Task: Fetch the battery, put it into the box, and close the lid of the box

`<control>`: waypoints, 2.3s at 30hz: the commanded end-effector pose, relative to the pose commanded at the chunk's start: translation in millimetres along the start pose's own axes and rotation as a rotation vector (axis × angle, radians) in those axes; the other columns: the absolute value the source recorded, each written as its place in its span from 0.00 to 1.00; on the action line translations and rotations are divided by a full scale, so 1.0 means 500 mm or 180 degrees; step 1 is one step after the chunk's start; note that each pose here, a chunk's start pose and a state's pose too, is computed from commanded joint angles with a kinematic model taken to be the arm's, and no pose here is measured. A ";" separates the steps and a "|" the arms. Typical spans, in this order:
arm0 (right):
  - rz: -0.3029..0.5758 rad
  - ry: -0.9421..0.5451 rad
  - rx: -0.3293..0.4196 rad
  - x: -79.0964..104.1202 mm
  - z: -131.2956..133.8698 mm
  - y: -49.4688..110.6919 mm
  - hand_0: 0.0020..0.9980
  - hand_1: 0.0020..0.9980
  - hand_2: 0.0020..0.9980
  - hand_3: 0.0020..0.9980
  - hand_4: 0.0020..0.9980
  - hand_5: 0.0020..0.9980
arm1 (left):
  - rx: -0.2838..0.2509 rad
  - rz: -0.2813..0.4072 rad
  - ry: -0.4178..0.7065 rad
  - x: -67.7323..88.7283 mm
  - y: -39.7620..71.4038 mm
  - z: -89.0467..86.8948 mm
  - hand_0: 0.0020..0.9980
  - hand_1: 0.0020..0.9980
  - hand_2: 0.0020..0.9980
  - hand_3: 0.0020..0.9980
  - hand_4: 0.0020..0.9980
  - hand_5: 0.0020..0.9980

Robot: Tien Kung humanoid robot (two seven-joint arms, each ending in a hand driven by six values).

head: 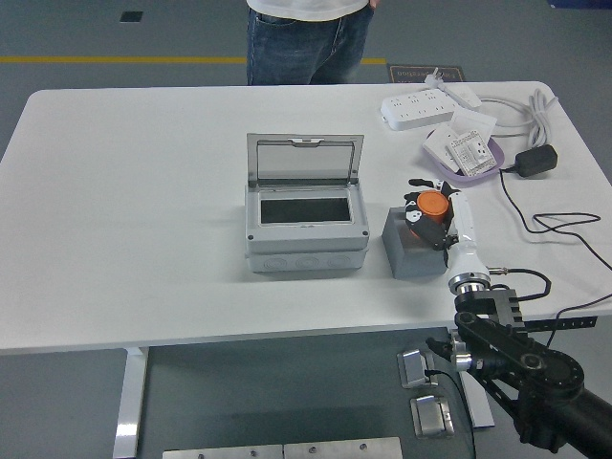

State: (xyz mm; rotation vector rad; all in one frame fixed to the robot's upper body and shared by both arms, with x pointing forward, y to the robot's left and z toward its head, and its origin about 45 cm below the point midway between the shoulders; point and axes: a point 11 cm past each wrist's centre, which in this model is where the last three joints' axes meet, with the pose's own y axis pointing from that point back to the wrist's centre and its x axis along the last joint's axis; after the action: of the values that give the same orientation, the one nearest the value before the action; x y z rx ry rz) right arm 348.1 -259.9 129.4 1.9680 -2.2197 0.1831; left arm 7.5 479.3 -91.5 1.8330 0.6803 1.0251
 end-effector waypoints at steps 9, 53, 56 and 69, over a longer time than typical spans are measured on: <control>-0.0027 0.0030 -0.0034 -0.003 0.002 0.001 0.36 0.38 0.36 0.38 0.00 0.00 | -0.0005 0.0010 0.0008 0.001 0.000 0.000 0.63 0.71 0.63 0.60 0.60 0.47; -0.0682 0.2424 0.0155 -0.084 -0.171 -0.084 0.12 0.23 0.24 0.24 0.00 0.00 | 0.0068 0.0013 -0.0011 0.005 -0.001 -0.012 0.63 0.71 0.63 0.60 0.61 0.49; -0.0788 0.2821 0.0121 -0.109 -0.169 -0.082 0.12 0.23 0.24 0.24 0.00 0.00 | 0.0072 0.0020 -0.0007 0.009 -0.001 -0.013 0.63 0.71 0.63 0.60 0.61 0.49; -0.0934 0.3404 0.0095 -0.201 -0.172 -0.077 0.13 0.23 0.24 0.24 0.00 0.00 | 0.0090 0.0027 -0.0010 0.017 -0.001 -0.016 0.63 0.71 0.63 0.60 0.61 0.49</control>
State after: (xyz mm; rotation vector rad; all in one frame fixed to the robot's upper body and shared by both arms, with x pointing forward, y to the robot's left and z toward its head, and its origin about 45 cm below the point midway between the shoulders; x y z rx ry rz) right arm 401.8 -149.3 191.7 1.5697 -1.2289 0.9547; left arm 5.1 489.6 -86.7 1.8630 0.6889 1.0229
